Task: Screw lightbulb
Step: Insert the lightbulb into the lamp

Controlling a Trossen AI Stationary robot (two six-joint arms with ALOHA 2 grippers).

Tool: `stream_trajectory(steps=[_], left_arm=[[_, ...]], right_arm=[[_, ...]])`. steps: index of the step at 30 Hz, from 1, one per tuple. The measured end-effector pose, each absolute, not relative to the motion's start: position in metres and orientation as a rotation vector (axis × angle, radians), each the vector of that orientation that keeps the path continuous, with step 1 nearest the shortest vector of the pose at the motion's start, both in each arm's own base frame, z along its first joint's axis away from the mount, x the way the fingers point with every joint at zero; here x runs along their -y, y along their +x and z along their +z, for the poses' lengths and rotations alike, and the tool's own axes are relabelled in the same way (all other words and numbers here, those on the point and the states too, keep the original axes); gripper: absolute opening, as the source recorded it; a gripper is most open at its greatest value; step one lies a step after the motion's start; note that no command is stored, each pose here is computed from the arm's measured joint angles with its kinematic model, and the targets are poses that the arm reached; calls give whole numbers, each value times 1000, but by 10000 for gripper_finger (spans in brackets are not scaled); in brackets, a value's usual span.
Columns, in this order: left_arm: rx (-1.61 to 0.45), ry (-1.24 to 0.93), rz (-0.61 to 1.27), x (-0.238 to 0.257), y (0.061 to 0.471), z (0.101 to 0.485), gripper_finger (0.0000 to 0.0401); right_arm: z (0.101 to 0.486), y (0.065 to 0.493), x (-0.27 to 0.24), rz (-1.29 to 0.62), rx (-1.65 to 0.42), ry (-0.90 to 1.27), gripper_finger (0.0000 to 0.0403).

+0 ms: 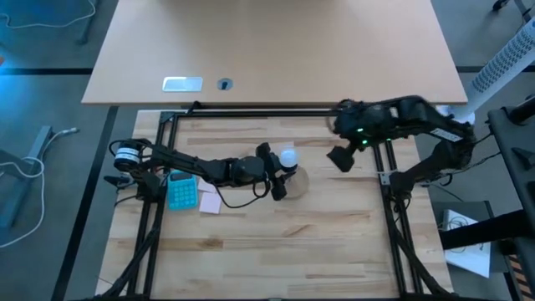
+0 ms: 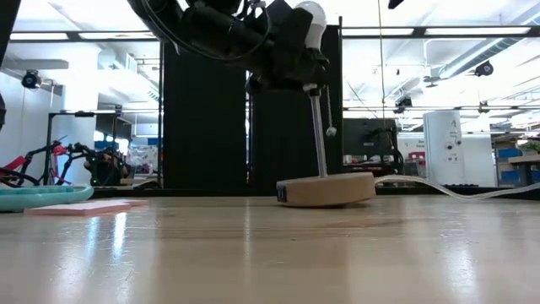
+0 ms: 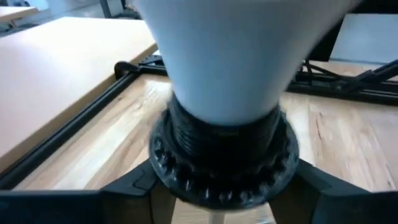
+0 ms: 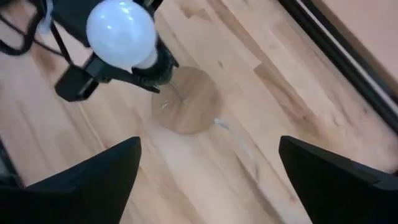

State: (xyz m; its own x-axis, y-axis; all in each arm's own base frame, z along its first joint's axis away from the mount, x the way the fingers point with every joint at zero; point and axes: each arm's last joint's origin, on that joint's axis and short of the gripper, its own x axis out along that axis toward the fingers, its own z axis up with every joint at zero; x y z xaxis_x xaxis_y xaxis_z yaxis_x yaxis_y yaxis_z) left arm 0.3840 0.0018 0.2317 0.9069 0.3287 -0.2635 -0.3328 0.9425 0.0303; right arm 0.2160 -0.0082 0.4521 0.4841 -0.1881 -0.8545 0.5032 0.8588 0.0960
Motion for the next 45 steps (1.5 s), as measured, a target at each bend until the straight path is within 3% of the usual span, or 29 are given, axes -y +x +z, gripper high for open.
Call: stream_trajectory(steps=[10, 27, 37, 45], left_arm=[[-260, 16, 345, -4, 385, 231, 261], [-135, -44, 363, -15, 402, 213, 265], [-120, -79, 334, -19, 403, 214, 224], [-125, -107, 331, -18, 403, 213, 169]], right_arm=[[437, 271, 9, -347, -1055, 207, 397], [443, 276, 20, -373, -971, 291, 396], [438, 288, 22, -361, -959, 268, 396], [437, 293, 23, -350, -936, 254, 396]])
